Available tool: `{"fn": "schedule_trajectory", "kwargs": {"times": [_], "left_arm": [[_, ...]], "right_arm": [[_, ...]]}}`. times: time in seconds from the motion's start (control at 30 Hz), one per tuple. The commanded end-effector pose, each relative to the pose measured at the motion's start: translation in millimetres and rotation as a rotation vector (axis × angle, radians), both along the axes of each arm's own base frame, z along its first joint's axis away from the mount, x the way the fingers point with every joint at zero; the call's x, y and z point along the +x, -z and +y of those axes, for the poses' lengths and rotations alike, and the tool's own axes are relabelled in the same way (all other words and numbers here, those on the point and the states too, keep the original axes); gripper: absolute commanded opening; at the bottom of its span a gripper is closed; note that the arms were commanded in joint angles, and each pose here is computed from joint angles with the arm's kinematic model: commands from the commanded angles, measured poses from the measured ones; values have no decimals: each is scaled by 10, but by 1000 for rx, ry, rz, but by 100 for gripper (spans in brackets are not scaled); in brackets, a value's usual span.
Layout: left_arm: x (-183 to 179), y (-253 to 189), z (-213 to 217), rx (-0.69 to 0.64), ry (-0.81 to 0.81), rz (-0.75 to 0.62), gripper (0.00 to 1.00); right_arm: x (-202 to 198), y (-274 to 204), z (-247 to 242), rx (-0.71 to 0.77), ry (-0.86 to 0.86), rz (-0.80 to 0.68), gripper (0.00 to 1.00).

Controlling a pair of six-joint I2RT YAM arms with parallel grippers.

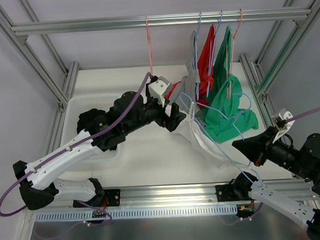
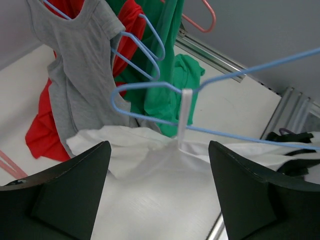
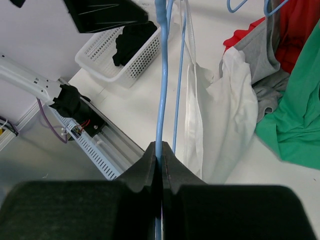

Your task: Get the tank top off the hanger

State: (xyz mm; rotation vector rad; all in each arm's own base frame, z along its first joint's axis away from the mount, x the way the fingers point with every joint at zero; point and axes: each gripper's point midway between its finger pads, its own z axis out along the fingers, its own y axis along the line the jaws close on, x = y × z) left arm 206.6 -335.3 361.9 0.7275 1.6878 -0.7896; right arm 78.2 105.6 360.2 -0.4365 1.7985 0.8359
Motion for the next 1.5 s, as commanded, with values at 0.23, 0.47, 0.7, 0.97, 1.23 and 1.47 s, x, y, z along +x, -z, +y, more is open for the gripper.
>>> {"fn": "schedule_trajectory", "kwargs": {"times": [0.23, 0.47, 0.7, 0.97, 1.23, 1.47], "left_arm": [[179, -283, -515, -66, 57, -82, 65], [103, -160, -612, -72, 113, -52, 42], [45, -11, -611, -72, 132, -19, 49], [72, 82, -640, -60, 125, -6, 29], [40, 61, -674, -76, 146, 0, 43], [0, 5, -731, -108, 179, -2, 36]], "right_arm": [[-266, -172, -123, 39, -59, -8, 0], [-221, -218, -137, 33, -40, -24, 0], [-153, -262, -159, 39, -4, -41, 0], [-159, -327, -144, 63, -8, -50, 0], [-159, -331, -83, 85, -28, -49, 0], [-135, -332, -48, 87, -31, -48, 0]]}}
